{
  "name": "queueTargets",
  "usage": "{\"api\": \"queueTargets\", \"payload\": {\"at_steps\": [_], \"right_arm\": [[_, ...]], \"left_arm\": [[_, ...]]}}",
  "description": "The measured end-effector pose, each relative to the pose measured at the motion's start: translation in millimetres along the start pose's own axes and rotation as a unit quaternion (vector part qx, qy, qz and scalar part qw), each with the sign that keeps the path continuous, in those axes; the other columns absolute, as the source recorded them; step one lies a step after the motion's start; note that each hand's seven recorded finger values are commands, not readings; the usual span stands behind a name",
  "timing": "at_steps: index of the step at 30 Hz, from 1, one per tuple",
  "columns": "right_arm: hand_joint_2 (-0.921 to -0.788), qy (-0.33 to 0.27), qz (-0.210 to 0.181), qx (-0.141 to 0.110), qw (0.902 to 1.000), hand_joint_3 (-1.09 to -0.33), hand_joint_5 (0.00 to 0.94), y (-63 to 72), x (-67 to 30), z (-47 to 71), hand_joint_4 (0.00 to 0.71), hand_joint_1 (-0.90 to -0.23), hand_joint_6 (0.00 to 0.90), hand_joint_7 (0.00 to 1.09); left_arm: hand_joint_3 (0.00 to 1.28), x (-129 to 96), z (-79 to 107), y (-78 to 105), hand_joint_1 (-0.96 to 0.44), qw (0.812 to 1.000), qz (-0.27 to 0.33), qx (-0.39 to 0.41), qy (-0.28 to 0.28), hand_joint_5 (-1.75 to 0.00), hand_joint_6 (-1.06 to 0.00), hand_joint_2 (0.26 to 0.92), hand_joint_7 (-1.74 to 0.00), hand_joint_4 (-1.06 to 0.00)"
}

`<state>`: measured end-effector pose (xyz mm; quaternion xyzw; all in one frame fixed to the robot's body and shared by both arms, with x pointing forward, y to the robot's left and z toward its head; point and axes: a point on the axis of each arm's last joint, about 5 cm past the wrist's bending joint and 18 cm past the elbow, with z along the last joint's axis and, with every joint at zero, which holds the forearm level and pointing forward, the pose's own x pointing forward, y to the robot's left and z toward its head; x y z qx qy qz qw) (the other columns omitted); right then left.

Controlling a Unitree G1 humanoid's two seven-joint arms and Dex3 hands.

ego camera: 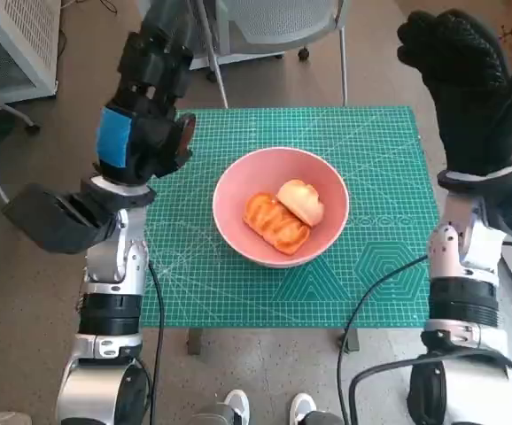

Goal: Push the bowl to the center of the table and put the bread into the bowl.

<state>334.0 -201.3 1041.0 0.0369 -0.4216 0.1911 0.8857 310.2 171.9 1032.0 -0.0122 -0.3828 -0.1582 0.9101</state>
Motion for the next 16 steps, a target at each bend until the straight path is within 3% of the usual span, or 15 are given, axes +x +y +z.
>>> {"api": "queueTargets", "payload": {"at_steps": [16], "right_arm": [[-0.921, -0.005, 0.008, -0.001, 1.0, -0.65, 0.0, -0.5, -3.2, -0.8, 0.296, -0.668, 0.39, 0.0]], "left_arm": [[0.51, -2.3, -3.9, -8.9, -0.75, 1.0, -0.008, -0.022, 0.01, 0.0, 0.0, 0.921, -0.23, 0.0]]}}
